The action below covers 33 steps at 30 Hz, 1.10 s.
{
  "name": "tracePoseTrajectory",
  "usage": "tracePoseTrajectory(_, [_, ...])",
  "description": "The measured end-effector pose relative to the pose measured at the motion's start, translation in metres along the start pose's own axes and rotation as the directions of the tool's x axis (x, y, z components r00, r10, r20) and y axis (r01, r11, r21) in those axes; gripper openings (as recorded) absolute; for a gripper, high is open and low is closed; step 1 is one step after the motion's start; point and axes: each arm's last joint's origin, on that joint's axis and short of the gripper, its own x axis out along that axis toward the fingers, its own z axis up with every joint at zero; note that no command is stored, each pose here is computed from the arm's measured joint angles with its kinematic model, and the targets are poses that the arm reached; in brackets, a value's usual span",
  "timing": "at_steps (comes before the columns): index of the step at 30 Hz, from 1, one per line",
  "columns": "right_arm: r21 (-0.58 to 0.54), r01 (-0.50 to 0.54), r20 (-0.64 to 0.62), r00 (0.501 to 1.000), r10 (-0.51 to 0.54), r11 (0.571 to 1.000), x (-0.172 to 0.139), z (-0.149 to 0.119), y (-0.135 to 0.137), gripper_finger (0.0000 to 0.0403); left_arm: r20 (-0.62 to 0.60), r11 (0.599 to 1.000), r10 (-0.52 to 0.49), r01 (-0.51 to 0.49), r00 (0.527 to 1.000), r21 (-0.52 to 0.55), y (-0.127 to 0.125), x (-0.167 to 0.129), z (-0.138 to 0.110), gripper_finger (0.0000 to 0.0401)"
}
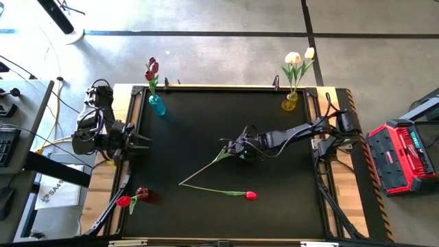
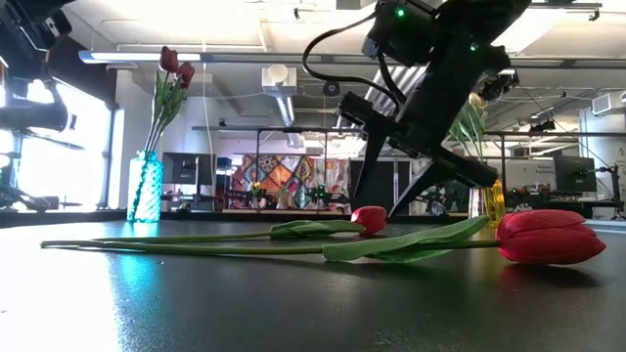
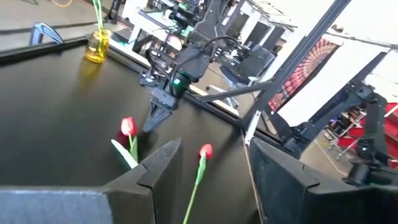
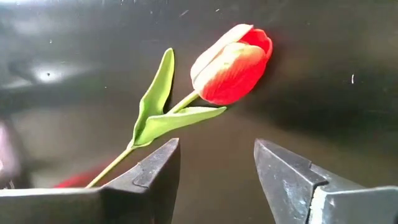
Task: Sort flowers into vase by color
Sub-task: Put the center red flower into the red vase
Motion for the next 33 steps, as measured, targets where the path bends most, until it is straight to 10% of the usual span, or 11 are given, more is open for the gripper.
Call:
tracePoseTrajectory(22, [-0.088,-0.004,0.037,0.999,0.007,0.996,0.030,0.038,0.001,0.0194,0.047,0.997,0.065,-0.067,0.997,0.036,0.002,0.003,0.003,0.0172])
tracePoseTrajectory(33, [-0.291,-0.143,0.166,0.966,0.198,0.946,0.015,0.083,0.038,0.0194,0.052,0.998,0.068,-0.069,0.996,0.008,0.002,0.003,0.003,0.0172])
